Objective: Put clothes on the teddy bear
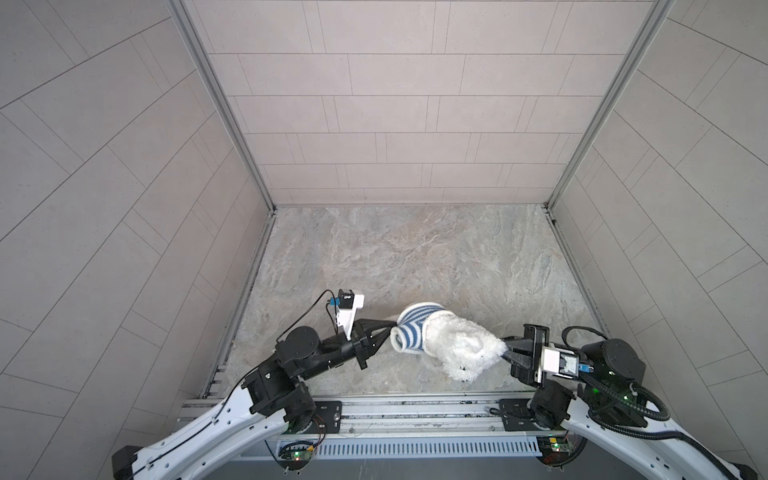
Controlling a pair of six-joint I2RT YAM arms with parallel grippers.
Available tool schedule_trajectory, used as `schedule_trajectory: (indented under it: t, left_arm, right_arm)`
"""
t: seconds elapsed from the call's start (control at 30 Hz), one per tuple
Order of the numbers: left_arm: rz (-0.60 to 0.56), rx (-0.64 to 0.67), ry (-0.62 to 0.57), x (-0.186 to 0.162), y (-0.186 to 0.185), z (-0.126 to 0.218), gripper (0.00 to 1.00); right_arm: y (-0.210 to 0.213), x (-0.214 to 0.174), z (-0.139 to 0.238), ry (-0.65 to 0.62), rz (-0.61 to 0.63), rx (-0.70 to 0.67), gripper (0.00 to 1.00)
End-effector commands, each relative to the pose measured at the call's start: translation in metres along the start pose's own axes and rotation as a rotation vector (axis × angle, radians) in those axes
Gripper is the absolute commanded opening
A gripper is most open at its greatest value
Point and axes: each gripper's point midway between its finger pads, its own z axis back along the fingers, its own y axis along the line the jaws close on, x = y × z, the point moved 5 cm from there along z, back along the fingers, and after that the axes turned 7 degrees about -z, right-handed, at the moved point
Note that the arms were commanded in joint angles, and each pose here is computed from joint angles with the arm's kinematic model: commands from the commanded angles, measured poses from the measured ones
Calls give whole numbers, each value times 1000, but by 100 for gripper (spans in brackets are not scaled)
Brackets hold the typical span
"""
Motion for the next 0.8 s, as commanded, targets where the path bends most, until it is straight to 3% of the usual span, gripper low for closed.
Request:
schedule_trajectory:
  t: [0.0, 0.53, 0.7, 0.77]
  left_arm:
    - [-56, -70, -36, 9, -11, 2, 0]
    - [-121, 9, -6, 3, -3, -5, 0]
    - [-149, -28, -31, 5, -13, -2, 0]
    - [-180, -7, -22, 6, -13, 7, 11]
  right_arm:
    - [-2, 26, 1, -102, 79, -6, 0]
    - [-1, 37, -3, -217, 43, 29, 0]
    - [-1, 29, -5, -175, 37, 30, 0]
    - [0, 28, -4, -156, 38, 33, 0]
